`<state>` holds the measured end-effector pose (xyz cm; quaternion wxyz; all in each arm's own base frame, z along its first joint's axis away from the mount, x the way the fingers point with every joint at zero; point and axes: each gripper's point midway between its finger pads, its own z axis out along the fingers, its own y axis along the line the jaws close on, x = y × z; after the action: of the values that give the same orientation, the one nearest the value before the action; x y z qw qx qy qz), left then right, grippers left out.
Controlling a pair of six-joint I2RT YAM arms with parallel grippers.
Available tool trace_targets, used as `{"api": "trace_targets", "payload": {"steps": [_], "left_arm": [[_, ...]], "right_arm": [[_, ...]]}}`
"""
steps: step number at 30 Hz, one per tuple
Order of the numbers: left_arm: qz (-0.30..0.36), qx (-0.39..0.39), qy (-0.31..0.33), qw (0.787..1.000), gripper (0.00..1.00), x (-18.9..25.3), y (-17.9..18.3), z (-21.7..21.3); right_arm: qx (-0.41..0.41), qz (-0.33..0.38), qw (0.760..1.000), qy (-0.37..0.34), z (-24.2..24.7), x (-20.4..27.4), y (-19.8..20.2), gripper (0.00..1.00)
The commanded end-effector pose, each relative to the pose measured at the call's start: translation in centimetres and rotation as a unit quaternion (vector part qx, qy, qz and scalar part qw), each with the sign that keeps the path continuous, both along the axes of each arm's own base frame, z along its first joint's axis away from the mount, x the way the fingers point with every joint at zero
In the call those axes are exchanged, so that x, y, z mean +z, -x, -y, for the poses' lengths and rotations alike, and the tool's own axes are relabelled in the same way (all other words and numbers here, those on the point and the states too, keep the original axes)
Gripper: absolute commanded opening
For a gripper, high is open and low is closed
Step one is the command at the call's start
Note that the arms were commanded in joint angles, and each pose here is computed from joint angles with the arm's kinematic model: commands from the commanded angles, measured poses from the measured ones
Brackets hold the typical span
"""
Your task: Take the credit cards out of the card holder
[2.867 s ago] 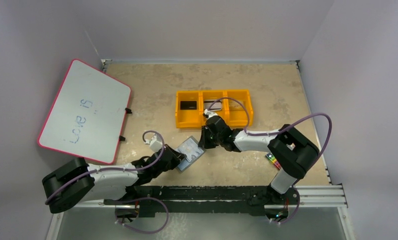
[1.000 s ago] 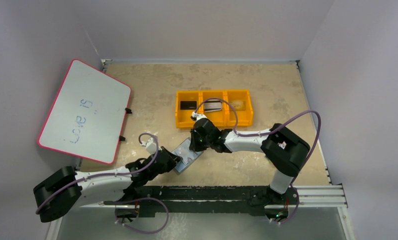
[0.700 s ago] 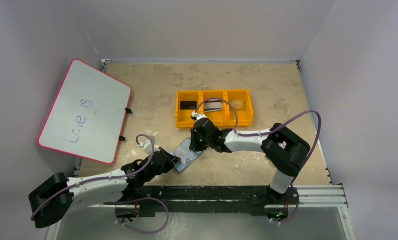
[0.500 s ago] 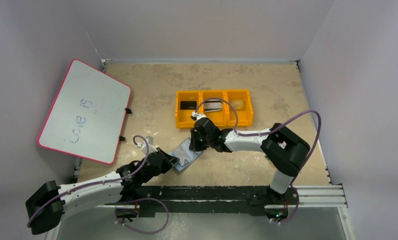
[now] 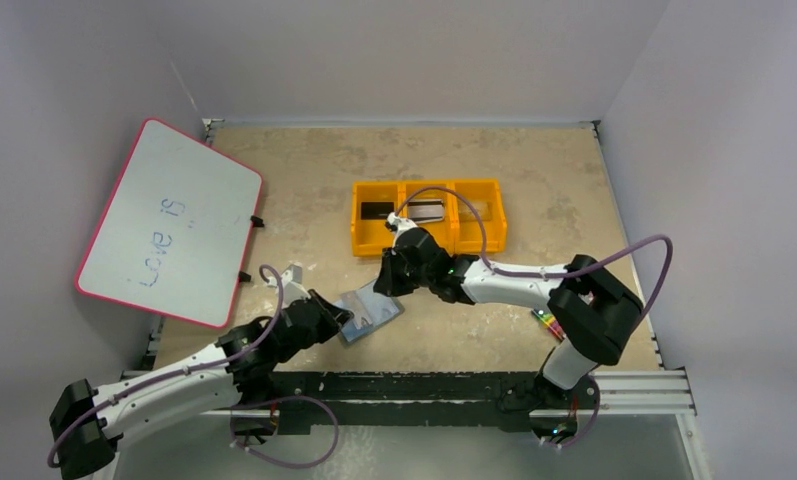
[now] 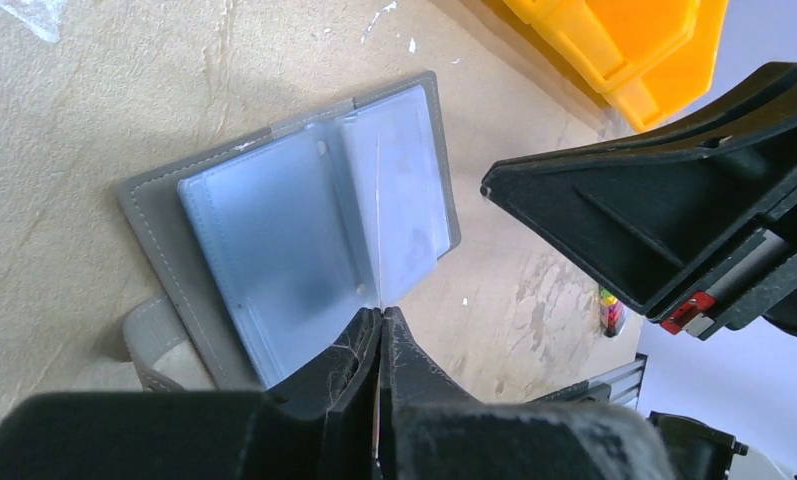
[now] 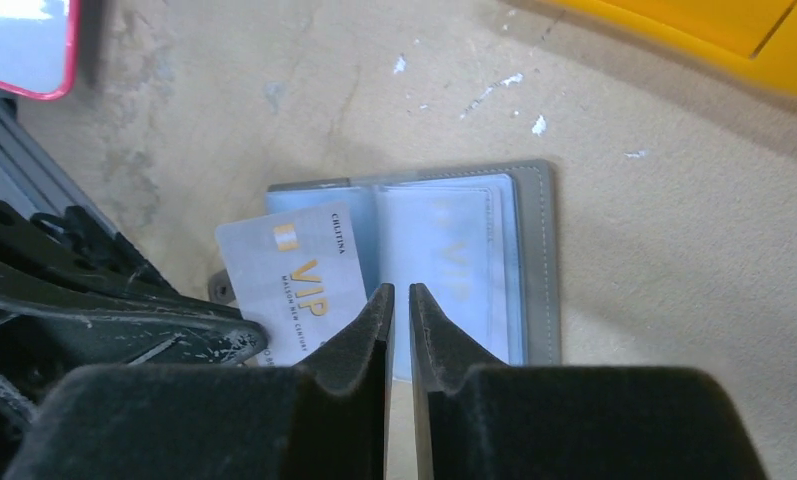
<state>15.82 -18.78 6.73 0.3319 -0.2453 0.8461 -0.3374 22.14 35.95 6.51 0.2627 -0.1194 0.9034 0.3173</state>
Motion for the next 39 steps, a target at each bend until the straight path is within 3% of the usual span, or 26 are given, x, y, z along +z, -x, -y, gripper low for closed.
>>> {"api": "trace_targets", "payload": {"steps": [1, 13, 23, 29, 32, 39], "left_arm": [[0.012, -0.01, -0.015, 1.0, 0.0, 1.8, -0.2, 0.0], [0.01, -0.005, -0.051, 0.999, 0.0, 2.9, 0.0, -1.3], [0.087, -0.007, 0.006, 0.996, 0.0, 7.7, -1.2, -0.5], [0.128, -0.026, 0.031, 0.991, 0.0, 9.9, -1.6, 0.6], [0.149, -0.044, 0.053, 0.986, 0.0, 11.2, -1.7, 1.9], [0.172, -0.086, 0.086, 0.977, 0.0, 12.9, -1.5, 4.2]], "right_arm": [[0.014, 0.01, 0.999, -0.037, -1.0, 2.3, -0.1, 0.13], [0.038, -0.005, 0.999, -0.029, -1.7, -0.4, 0.3, 0.15], [0.033, 0.017, 0.992, -0.124, -1.4, 4.6, 0.7, 0.37], [0.056, 0.026, 0.971, -0.231, 0.6, 8.2, 1.1, 0.6], [0.079, 0.027, 0.968, -0.239, 0.6, 8.9, 1.6, 0.68], [0.112, 0.036, 0.948, -0.296, 1.2, 11.0, 2.2, 0.75]]}}
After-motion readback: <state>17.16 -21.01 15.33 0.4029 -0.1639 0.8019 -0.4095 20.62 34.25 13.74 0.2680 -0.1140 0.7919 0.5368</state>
